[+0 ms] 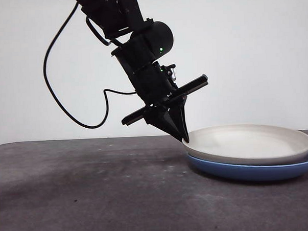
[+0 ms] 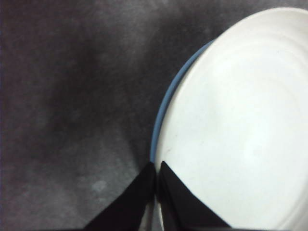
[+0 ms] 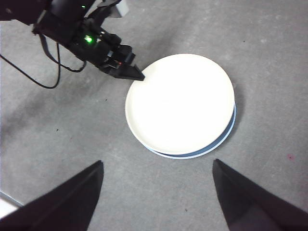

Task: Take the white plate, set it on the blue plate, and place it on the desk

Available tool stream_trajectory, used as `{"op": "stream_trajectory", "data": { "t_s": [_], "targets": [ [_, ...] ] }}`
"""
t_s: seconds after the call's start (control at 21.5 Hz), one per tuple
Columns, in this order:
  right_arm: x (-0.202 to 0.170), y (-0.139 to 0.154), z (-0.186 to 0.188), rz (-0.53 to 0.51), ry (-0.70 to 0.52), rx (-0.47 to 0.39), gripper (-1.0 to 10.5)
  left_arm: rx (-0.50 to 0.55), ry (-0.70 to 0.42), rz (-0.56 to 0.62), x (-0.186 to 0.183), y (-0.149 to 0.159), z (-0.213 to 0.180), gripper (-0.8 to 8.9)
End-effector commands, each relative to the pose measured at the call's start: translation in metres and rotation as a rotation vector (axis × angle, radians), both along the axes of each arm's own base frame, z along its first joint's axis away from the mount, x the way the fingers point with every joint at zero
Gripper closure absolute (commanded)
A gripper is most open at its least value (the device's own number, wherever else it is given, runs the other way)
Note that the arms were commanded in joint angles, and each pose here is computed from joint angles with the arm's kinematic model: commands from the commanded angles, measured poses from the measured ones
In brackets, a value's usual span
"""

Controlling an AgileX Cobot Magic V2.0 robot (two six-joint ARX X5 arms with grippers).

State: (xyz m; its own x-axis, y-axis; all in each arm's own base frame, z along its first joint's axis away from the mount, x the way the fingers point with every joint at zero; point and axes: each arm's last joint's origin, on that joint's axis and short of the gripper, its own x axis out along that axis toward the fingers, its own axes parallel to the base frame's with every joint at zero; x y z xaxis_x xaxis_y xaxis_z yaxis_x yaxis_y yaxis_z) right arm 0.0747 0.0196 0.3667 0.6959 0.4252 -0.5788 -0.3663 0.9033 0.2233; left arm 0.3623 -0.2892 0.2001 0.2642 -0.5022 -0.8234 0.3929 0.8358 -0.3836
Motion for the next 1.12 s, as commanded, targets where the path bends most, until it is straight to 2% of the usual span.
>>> {"op": "stream_trajectory", "data": {
  "t_s": [0.05, 0.14, 0.28, 0.37, 0.56, 0.74, 0.88, 1.12],
  "targets": [
    [-0.001, 0.000, 0.006, -0.006, -0.017, 0.007, 5.8, 0.006, 0.006, -0.023, 0.000, -0.011, -0.008, 8.04],
    [-0.001, 0.000, 0.006, -0.006, -0.017, 0.007, 5.8, 0.004, 0.000, -0.032, -0.001, -0.013, -0.008, 7.80],
    [-0.001, 0.000, 0.006, -0.006, -0.018, 0.007, 5.8, 0.004, 0.000, -0.034, -0.001, -0.014, -0.006, 5.69],
    [-0.001, 0.000, 0.006, -0.006, -0.017, 0.007, 5.8, 0.003, 0.001, -0.035, -0.001, -0.014, -0.005, 5.01],
    [-0.001, 0.000, 0.006, -0.006, -0.018, 0.007, 5.8, 0.013, 0.005, -0.055, -0.001, -0.015, 0.008, 5.01],
    [0.000, 0.000, 0.006, -0.006, -0.017, 0.006, 5.8, 0.044, -0.036, -0.133, -0.002, -0.014, 0.045, 5.01],
    [0.000, 0.000, 0.005, -0.023, -0.017, -0.007, 5.8, 0.010, -0.121, -0.154, -0.007, -0.006, 0.087, 5.01],
    [0.001, -0.001, 0.005, -0.047, -0.020, -0.025, 5.8, -0.046, -0.327, -0.119, -0.033, 0.039, 0.172, 5.02]
  ]
}}
